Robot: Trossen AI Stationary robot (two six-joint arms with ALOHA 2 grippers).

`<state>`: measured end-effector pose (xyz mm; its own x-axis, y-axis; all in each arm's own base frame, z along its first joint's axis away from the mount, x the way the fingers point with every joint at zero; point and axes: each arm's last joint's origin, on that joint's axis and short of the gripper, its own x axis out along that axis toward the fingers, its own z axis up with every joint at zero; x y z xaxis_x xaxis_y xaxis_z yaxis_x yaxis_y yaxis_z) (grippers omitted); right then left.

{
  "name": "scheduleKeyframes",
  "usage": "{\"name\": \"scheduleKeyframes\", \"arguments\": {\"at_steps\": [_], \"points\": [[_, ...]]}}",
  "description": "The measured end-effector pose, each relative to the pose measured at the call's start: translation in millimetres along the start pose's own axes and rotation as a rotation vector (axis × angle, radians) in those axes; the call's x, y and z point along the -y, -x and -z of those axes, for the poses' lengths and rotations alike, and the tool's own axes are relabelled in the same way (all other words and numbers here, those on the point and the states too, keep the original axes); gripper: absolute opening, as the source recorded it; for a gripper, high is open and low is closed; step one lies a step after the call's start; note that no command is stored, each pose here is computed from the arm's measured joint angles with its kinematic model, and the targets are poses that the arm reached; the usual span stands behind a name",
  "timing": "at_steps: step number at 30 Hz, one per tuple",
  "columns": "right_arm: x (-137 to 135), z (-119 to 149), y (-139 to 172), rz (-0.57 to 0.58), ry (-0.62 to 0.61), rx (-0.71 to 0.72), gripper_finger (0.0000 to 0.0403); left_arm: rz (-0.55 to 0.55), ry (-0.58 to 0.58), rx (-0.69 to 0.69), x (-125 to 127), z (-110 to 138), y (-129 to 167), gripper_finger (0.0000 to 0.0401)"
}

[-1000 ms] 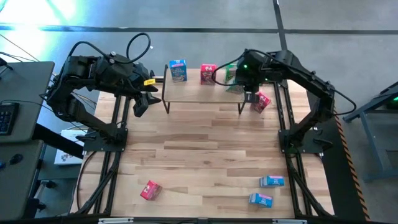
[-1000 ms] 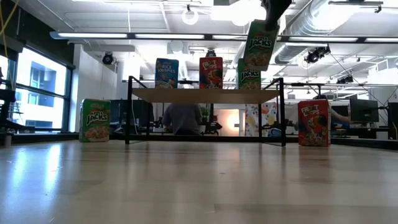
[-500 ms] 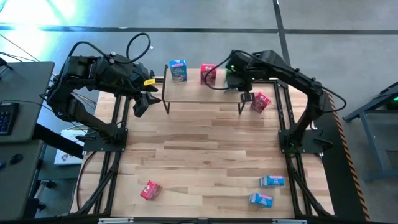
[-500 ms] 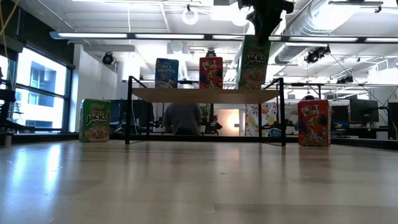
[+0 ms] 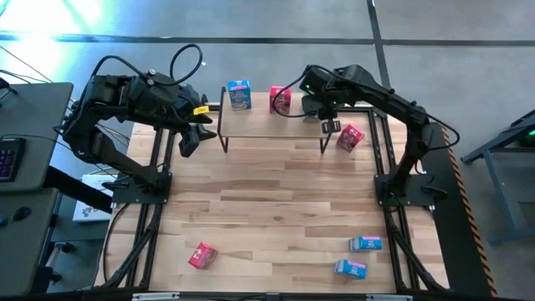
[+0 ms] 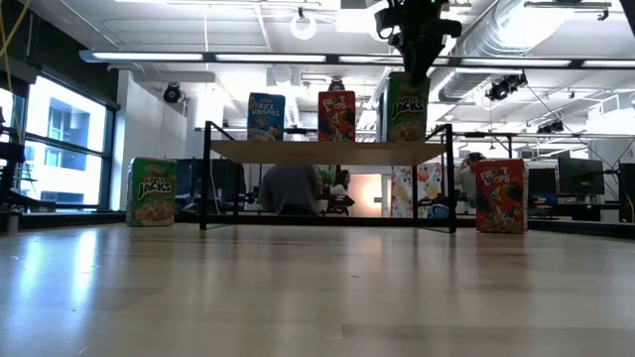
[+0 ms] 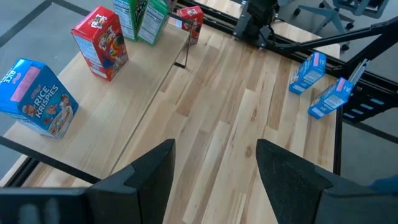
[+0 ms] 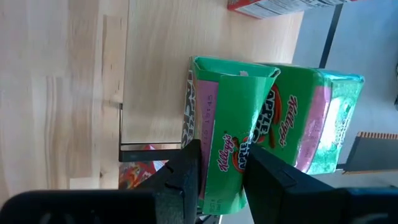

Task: Stack cereal on shelf
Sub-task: Put the bottom green cereal box on the shelf aligned with the other green cereal box

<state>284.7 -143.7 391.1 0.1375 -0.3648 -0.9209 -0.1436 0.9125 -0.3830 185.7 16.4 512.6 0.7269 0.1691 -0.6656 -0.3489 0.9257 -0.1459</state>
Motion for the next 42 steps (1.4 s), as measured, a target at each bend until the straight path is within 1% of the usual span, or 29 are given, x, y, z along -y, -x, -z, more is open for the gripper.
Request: {"name": "scheduleKeyframes", "arguments": {"at_steps": [6,12,19,37,42], "points": [[-0.3,-0.2,-0.1,-0.035,0.020,0.028,0.0097,0.000,0.000,0.000,0.0,0.0,0.0,0.0216],[-0.7,-0.4,0.1,-0.047,0.023,0.038,0.0097,0.000,0.000,0.000,0.0,0.0,0.0,0.0216],[4.4,4.1,-1.9,-0.070,-0.003,0.046,0.0097,0.000,0.000,0.000,0.0,0.0,0.0,0.0216],[5.0,4.5,-1.9,-0.082,0.002,0.061,0.0097,0.000,0.000,0.000,0.0,0.0,0.0,0.0216],[7.9,5.8,-2.9,-0.075,-0.009,0.064,0.0111,0.000,0.000,0.000,0.0,0.0,0.0,0.0216]]}}
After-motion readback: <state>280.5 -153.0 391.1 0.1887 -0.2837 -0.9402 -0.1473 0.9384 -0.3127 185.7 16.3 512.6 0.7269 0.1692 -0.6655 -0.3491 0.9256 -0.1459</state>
